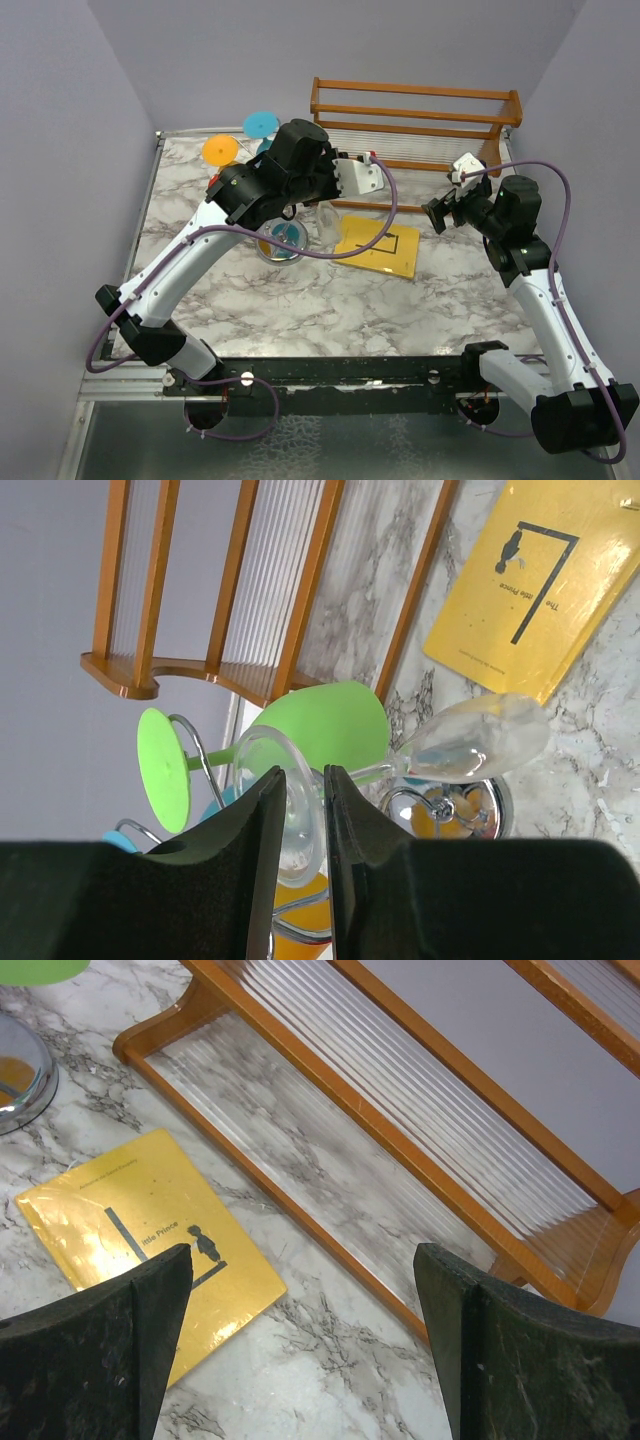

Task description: Place the wine glass upside down on the wine glass rack

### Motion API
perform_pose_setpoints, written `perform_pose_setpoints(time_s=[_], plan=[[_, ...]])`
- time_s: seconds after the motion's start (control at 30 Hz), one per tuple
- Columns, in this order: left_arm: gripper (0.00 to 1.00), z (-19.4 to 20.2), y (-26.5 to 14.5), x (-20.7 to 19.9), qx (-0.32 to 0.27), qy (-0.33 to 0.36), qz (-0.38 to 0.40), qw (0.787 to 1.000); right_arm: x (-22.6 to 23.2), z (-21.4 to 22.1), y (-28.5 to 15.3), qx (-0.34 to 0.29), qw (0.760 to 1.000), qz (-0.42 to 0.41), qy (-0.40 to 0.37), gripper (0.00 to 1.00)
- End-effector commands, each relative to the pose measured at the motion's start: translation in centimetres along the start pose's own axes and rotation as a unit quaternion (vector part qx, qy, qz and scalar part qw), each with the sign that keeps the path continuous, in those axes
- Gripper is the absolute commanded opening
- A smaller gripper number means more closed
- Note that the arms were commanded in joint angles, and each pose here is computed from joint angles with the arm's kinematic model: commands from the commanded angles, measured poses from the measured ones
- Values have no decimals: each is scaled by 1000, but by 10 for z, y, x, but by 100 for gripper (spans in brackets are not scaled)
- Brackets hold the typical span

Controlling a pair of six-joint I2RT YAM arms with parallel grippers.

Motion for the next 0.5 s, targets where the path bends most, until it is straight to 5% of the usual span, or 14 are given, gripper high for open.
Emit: perform_pose_setpoints(time_s=[0.0,0.27,0.47], plan=[[26,-10,-3,2,-31,-16,-5,999,-2,-7,-2,-21,1000,3,-7,91],[29,-13,-5,2,-45,-29,-3,999,-2,-9,-3,-22,1000,4,-5,91],[43,-19,-7,3,-70,-50,-6,996,-5,-22,-12,-20,999,26,-1,91]])
Point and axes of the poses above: each gripper's point midway between its finger pads, its own y axis out along the fingers, its own x axis along the line the jaws close on, z = x × y, the point moved 7 cm from there along -y, back along the fingers, and after that the axes turned 15 degrees about y, right-handed, at the moved point
